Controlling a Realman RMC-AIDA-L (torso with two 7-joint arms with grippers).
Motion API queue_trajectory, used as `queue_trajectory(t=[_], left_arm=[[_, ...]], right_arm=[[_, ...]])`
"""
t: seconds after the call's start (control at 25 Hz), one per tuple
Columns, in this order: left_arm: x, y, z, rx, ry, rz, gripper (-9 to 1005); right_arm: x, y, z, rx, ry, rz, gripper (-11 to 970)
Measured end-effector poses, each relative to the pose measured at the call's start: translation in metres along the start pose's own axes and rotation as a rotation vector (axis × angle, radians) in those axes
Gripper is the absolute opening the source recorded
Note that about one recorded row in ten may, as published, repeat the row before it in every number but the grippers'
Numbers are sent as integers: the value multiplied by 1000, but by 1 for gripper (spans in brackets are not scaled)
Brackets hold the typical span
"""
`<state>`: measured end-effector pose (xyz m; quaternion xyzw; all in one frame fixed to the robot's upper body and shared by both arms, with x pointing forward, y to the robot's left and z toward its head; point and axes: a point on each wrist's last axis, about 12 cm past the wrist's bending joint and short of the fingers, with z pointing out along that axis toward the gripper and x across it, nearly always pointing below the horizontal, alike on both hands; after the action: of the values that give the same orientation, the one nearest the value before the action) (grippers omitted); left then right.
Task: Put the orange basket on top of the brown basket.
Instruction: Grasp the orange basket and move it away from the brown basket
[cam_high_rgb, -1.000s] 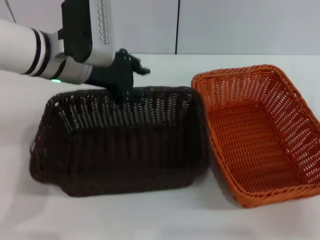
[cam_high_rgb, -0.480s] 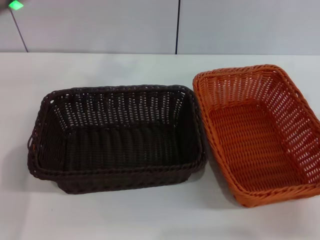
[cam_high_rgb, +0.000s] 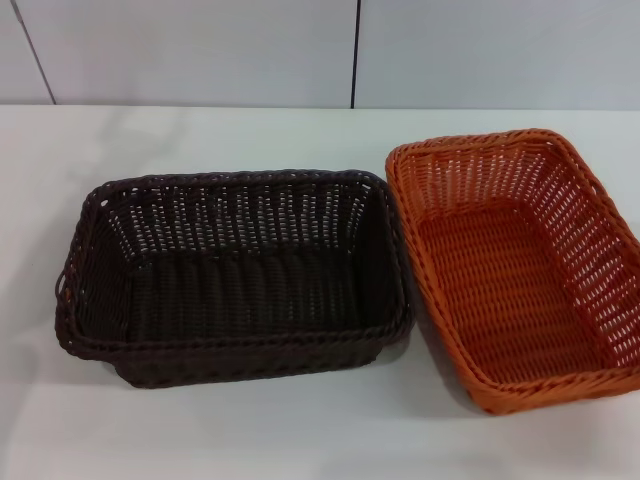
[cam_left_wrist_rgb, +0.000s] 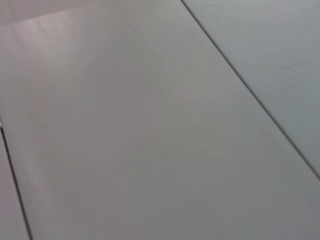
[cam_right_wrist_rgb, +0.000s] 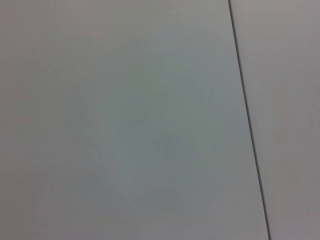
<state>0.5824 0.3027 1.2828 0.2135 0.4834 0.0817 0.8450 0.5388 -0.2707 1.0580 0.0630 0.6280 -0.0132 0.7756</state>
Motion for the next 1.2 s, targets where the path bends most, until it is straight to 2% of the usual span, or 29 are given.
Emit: queue_trajectory(t=[0.08, 0.28, 0.32, 0.36, 0.48, 0.52, 0.56, 0.72, 0.84, 0.92, 1.0, 1.08, 1.12, 1.16, 1.2], left_arm=[[2, 0, -2, -17, 19, 47, 782], [7, -7, 10, -64, 193, 164, 781], [8, -15, 17, -65, 263, 268, 781], [8, -15, 17, -65, 263, 268, 781], [8, -36, 32, -92, 386, 493, 780], [7, -48, 38, -116, 430, 623, 780], [7, -48, 38, -116, 430, 623, 780], [14, -75, 40, -156, 475, 836, 780], [16, -83, 35, -217, 462, 867, 779], [17, -90, 27, -296, 411, 835, 779], [18, -95, 14, -366, 340, 708, 780], [23, -99, -2, -393, 290, 535, 781], [30, -100, -23, -397, 242, 314, 781], [30, -100, -23, -397, 242, 314, 781], [36, -99, -33, -390, 229, 214, 782]], right_arm=[[0, 0, 0, -1, -1, 0, 788], [1, 0, -3, -6, 3, 0, 788], [1, 1, -3, -8, 4, 0, 788], [1, 1, -3, -8, 4, 0, 788], [2, 2, -5, -14, 10, -1, 788], [3, 1, -6, -13, 13, -3, 788], [3, 1, -6, -13, 13, -3, 788], [5, 0, -7, -10, 26, -5, 789], [6, -1, -8, -8, 31, -9, 789], [7, -2, -8, -7, 34, -14, 789], [7, -2, -8, -7, 35, -16, 789], [7, -3, -8, -6, 35, -18, 789], [6, -1, -7, -8, 30, -12, 789], [6, -1, -7, -8, 30, -12, 789], [4, 0, -7, -8, 23, -3, 789]])
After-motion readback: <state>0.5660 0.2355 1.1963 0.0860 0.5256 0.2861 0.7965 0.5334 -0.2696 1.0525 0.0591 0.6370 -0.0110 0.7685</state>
